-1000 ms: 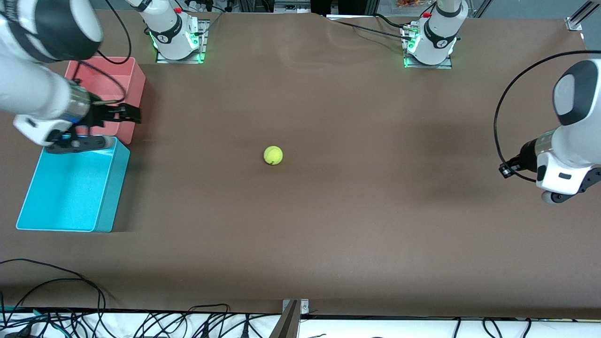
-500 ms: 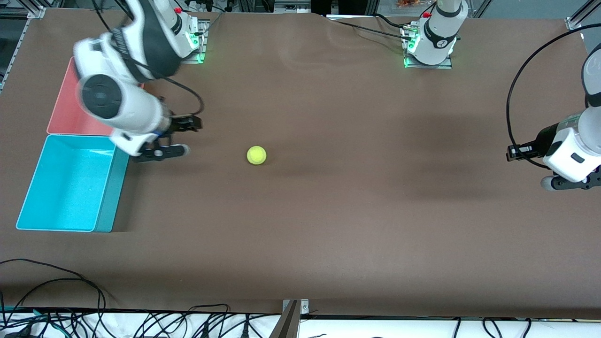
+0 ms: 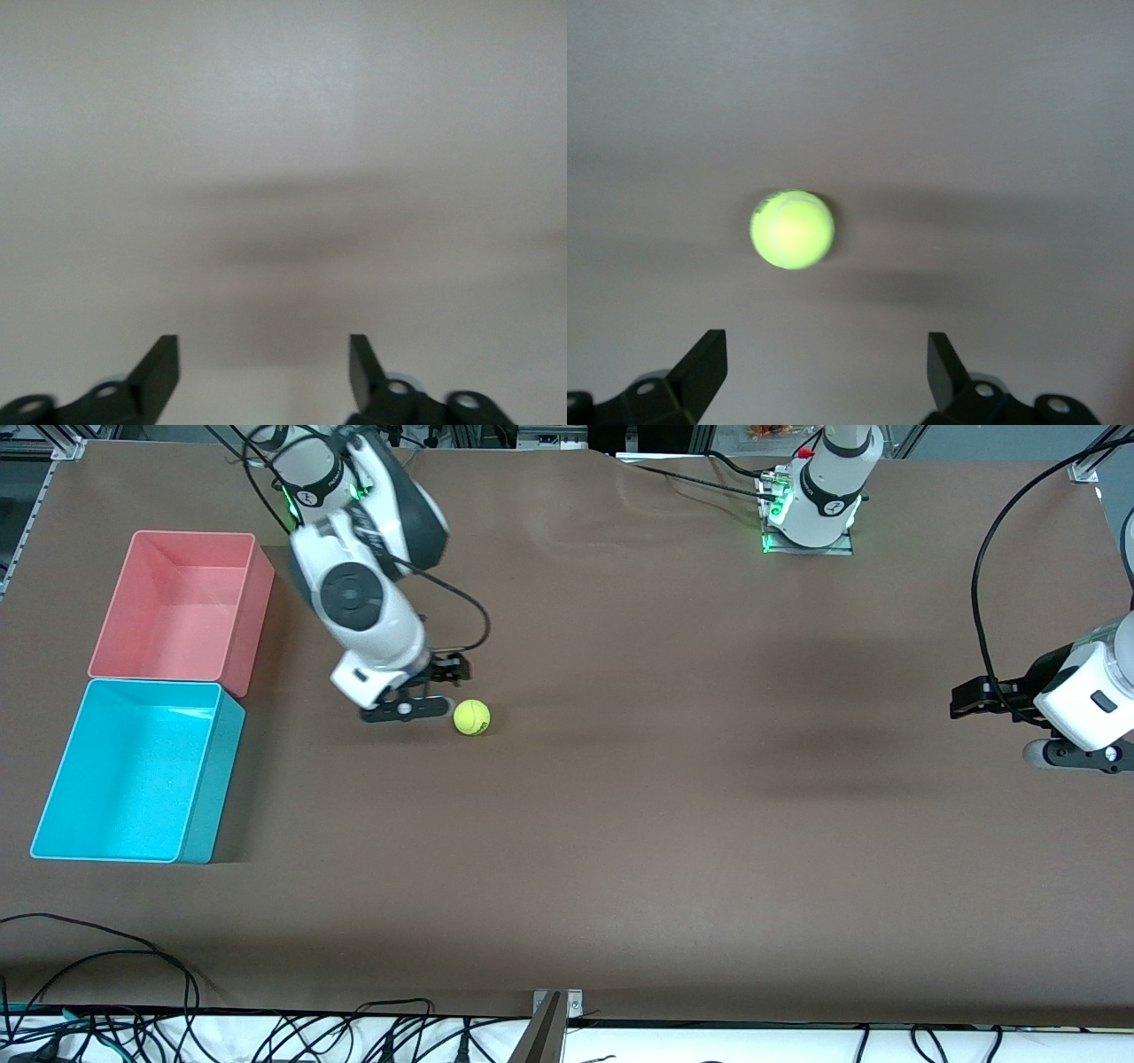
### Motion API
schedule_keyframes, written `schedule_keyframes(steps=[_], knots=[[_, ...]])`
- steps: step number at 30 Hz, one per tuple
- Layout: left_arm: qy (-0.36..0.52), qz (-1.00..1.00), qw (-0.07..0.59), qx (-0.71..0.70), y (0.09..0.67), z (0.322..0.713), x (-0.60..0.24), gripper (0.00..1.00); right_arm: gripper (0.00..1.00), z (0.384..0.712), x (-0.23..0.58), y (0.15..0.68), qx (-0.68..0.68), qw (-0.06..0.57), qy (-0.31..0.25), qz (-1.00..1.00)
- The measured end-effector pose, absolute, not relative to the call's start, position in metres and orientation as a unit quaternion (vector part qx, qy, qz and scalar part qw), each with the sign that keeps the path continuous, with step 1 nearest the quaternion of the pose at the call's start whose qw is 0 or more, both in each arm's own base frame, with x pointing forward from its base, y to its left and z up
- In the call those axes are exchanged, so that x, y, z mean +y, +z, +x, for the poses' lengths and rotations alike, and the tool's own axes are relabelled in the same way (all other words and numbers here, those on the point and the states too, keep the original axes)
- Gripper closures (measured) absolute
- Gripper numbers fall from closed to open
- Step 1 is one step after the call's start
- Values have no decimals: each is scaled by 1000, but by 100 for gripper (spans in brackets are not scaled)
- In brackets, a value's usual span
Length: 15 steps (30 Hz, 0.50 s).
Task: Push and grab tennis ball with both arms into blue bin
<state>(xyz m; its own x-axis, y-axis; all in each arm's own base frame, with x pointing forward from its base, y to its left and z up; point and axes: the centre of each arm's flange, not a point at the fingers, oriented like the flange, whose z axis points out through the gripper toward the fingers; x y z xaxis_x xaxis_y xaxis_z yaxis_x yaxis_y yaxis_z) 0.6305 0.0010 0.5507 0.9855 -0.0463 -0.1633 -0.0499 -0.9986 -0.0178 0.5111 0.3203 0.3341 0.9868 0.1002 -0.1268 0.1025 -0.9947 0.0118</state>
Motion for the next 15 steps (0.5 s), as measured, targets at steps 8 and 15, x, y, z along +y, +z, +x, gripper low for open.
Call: schedule_keyframes(steps=[8,15], knots=[[80,-996,11,25,553,631,1,0,0,492,328,279,41,-9,-32,999],[63,-998,11,24,568,632,2,0,0,486,325,247,37,-27,-5,999]])
